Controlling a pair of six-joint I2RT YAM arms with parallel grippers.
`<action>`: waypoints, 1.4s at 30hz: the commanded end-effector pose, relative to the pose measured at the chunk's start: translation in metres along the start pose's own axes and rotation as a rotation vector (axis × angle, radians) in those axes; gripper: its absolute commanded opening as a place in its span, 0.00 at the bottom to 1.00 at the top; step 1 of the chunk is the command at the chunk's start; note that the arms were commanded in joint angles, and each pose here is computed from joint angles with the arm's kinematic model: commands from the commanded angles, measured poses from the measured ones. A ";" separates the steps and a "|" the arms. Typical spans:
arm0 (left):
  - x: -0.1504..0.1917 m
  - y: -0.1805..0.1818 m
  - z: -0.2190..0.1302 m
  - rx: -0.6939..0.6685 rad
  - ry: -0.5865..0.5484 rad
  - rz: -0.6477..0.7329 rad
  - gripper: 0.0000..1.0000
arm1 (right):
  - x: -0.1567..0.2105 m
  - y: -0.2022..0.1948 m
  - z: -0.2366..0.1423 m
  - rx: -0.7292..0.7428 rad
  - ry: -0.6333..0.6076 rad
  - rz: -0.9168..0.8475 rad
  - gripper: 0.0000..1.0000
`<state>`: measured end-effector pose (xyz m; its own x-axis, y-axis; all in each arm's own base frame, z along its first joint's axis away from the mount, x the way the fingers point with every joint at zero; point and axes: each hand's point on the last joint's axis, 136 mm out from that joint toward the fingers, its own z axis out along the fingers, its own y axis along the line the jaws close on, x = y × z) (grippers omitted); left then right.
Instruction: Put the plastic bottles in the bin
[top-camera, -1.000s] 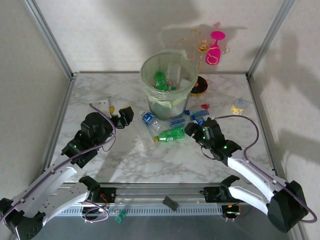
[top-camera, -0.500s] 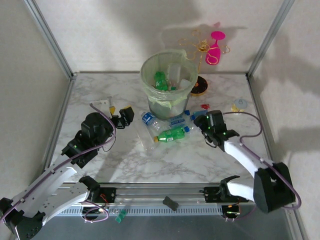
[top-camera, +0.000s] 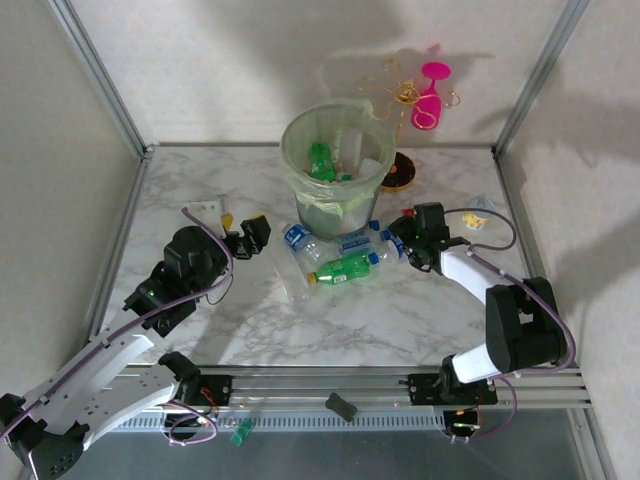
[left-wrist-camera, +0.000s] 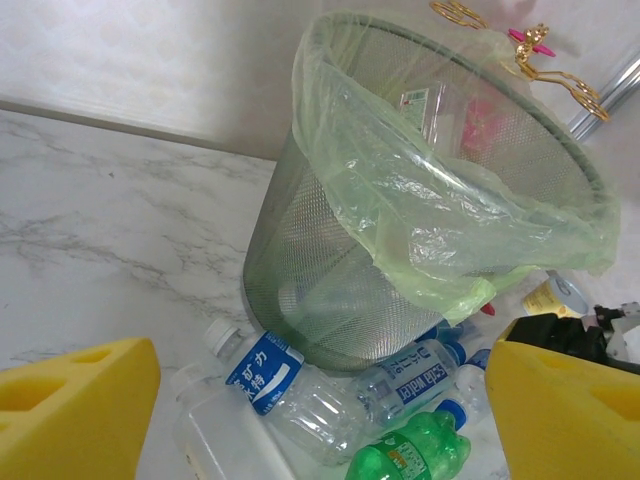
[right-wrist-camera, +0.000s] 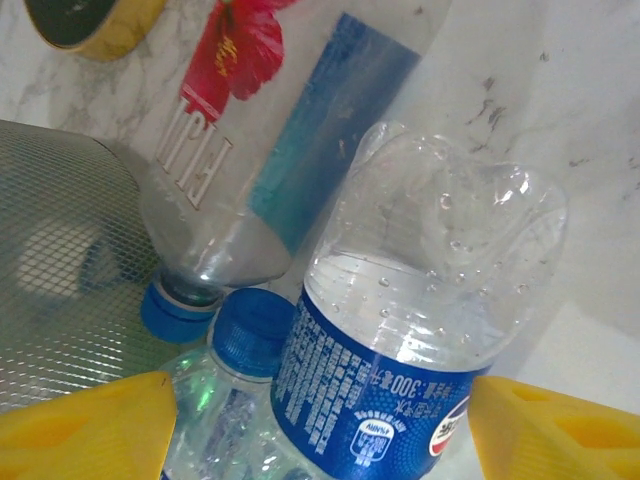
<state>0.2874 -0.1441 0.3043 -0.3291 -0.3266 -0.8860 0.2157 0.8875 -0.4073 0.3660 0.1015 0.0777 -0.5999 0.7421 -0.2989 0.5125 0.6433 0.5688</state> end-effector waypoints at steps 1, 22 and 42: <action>-0.005 -0.003 -0.003 0.013 -0.031 0.014 0.84 | -0.006 0.009 0.006 -0.017 0.003 0.018 0.76; -0.005 -0.003 -0.006 0.006 -0.038 0.027 0.84 | 0.006 -0.023 0.031 0.060 0.033 0.071 0.46; -0.005 0.000 -0.006 -0.011 -0.044 0.032 0.84 | -0.007 -0.010 -0.072 -0.128 -0.133 -0.007 0.00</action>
<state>0.2845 -0.1426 0.3061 -0.3128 -0.3172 -0.8953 0.2140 0.8948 -0.3918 0.3288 0.0823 0.1241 -0.5151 0.7768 -0.3623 0.4375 0.6017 0.6682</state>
